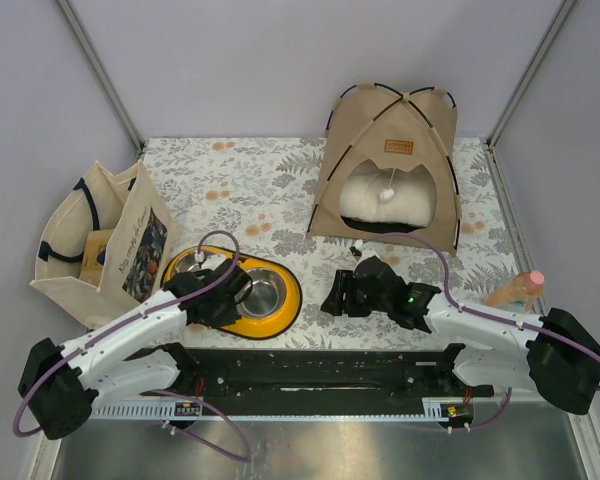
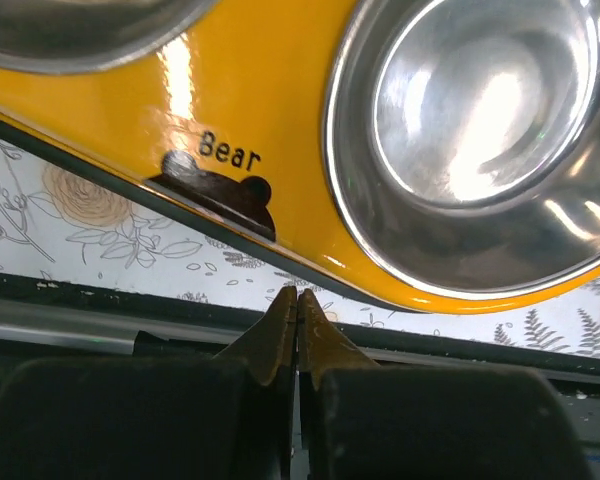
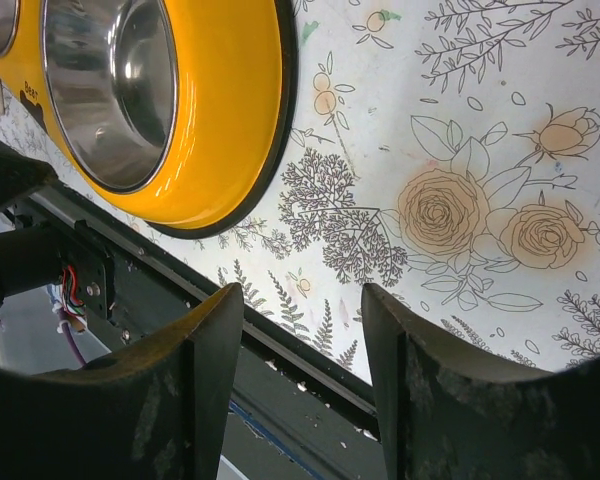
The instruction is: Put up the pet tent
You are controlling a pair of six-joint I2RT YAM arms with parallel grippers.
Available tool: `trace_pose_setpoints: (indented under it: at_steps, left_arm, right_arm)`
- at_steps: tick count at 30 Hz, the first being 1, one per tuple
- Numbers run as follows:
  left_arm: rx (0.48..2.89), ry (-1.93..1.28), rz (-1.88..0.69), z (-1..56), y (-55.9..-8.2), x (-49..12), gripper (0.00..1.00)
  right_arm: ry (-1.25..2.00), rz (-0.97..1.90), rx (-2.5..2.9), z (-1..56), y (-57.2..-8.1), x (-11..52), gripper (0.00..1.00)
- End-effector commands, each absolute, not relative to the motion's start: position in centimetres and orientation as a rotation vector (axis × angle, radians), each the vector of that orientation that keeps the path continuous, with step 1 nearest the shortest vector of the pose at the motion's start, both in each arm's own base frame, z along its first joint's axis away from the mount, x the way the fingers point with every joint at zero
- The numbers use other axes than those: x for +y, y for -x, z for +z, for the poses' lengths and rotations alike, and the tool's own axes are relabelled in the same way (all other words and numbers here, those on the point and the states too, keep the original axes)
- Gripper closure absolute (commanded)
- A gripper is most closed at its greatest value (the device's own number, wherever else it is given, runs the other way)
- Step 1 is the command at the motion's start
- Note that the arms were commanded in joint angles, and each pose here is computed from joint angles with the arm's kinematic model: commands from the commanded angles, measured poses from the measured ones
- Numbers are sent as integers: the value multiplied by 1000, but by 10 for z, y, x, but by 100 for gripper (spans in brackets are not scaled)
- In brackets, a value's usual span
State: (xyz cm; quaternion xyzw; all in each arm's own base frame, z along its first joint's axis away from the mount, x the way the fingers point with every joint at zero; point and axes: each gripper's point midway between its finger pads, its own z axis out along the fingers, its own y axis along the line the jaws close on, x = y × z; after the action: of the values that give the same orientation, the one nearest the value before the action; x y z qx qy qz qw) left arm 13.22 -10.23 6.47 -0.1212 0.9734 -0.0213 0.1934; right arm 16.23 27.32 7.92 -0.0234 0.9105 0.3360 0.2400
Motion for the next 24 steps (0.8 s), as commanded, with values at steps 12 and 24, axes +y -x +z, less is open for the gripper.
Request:
trace_pose_setpoints:
  at_steps: [12,24]
  left_arm:
    - [2665,372,-23,34,-159,-124,100]
    - [2603,335,5,32,-207,-129,100]
  right_arm:
    - [46,967,2448,83,-159,272,40]
    - [29,926,2427,87,-161,262,38]
